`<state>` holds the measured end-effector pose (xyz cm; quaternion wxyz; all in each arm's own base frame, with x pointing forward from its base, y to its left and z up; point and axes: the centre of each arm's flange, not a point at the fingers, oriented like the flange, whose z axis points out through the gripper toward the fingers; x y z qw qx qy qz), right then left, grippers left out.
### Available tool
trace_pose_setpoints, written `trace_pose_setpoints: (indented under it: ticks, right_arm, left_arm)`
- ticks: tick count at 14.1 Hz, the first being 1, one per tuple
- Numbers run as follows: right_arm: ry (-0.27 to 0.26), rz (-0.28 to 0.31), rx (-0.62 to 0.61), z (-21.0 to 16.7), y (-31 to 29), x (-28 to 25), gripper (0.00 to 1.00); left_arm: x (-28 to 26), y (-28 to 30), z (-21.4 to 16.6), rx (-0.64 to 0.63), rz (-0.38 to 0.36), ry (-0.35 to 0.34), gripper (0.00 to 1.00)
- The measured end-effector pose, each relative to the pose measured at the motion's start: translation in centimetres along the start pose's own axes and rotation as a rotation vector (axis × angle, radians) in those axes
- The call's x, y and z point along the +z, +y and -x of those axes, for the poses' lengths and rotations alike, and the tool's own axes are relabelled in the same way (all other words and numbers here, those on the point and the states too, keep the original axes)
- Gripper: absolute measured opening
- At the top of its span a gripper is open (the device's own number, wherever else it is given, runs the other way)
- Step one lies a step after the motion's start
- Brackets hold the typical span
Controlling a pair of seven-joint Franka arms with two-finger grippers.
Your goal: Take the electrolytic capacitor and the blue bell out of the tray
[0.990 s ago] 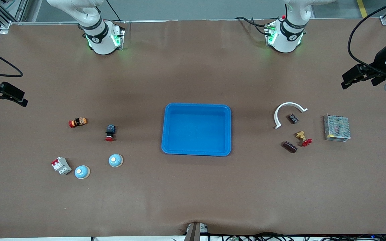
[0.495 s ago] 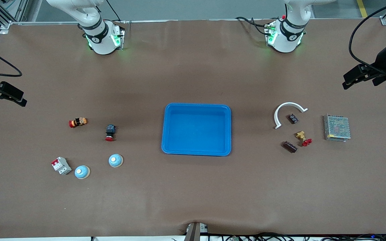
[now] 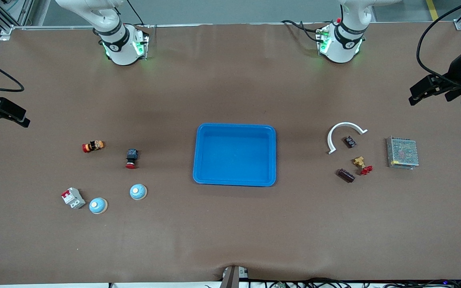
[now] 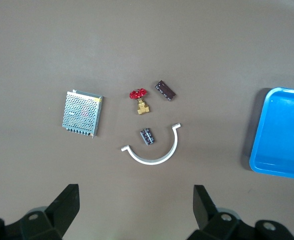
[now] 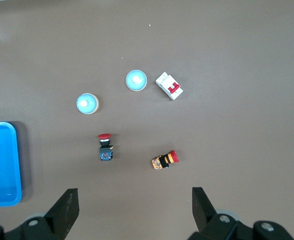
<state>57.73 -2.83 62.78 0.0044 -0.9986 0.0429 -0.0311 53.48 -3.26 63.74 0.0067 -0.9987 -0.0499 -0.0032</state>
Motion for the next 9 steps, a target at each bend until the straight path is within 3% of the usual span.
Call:
trace_pose_setpoints:
  ticks: [9]
  right_arm:
    - [0.002,0.0,-0.005,0.0,-0.3,-0.1,1.0]
  left_arm:
    - [-1.2,1.0,1.8,0.021,-0.011,-0.043,1.0]
